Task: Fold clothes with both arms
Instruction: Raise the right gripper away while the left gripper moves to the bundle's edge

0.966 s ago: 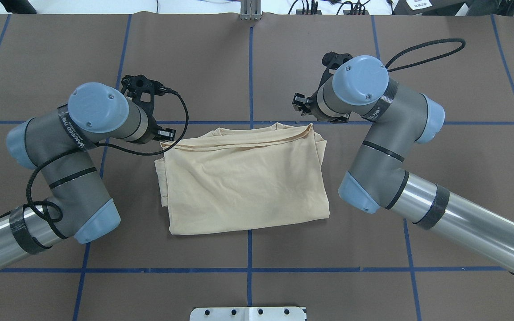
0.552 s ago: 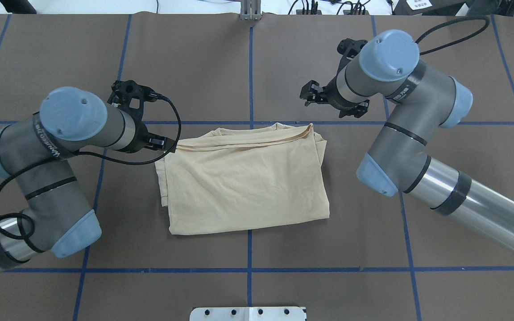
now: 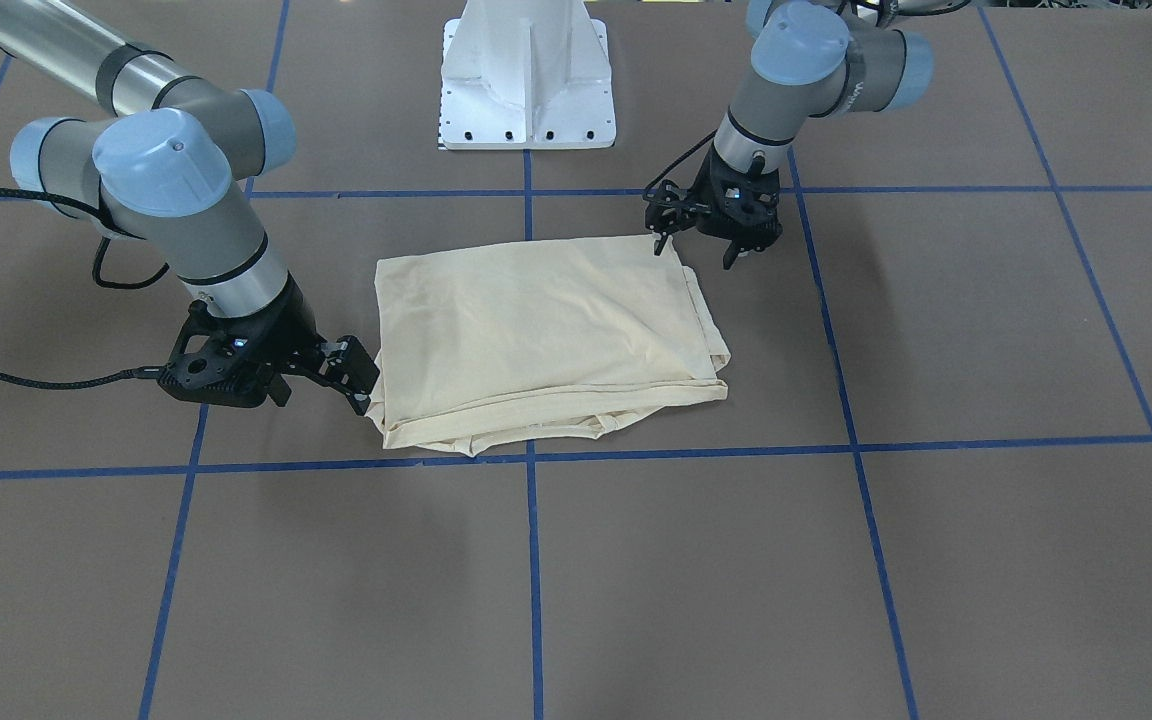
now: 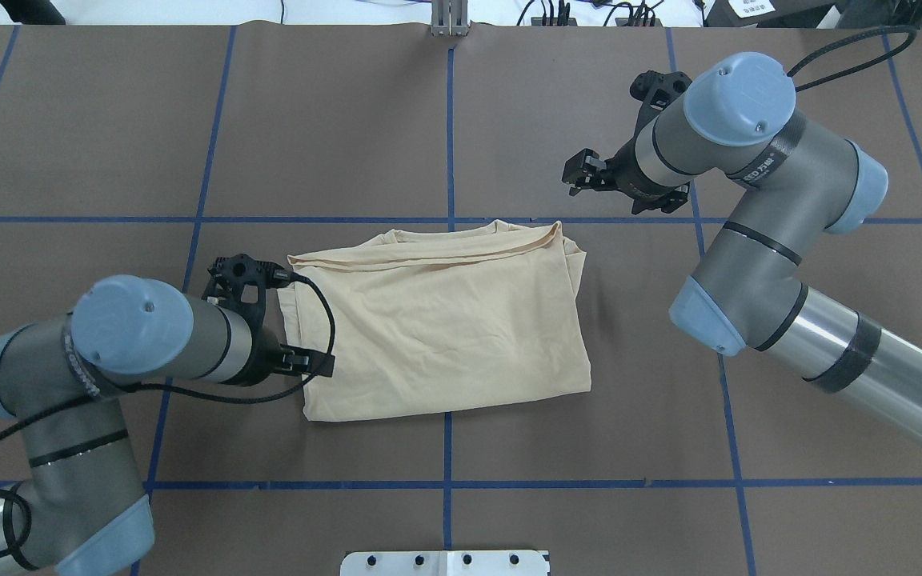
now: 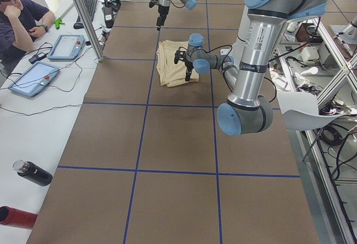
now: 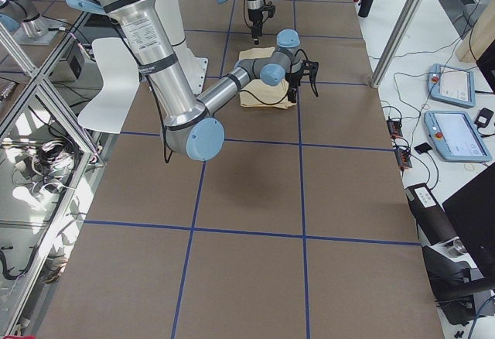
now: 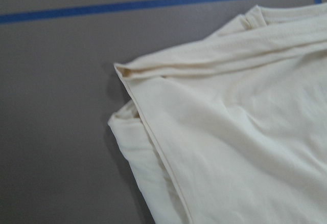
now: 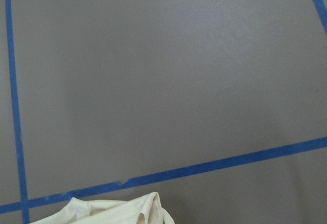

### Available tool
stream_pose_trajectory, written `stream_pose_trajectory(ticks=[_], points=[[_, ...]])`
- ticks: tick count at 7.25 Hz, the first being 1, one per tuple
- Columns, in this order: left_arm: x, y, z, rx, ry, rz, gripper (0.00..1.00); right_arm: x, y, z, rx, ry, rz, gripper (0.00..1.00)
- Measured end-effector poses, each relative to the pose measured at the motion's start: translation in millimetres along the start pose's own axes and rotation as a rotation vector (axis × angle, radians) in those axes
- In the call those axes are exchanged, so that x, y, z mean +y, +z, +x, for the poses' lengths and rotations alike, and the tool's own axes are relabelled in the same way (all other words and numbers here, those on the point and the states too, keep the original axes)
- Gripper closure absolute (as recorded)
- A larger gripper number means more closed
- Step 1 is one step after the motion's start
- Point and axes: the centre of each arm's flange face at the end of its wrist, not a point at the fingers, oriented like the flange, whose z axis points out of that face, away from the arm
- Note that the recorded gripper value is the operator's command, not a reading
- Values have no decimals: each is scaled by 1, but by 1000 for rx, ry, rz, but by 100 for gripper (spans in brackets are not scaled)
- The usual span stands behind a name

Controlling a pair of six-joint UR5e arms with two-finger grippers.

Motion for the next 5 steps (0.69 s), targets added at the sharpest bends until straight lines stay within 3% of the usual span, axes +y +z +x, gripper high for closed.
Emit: stream_pose_trajectory(ticks=[2,4,5], points=[[28,18,10,-7,2,-21,42,0,0,0,0,0,1,0],[36,27,14,-14,6,-35,53,0,0,1,1,0,1,0],[40,31,15,-16,9,-42,69,0,0,2,1,1,1,0]])
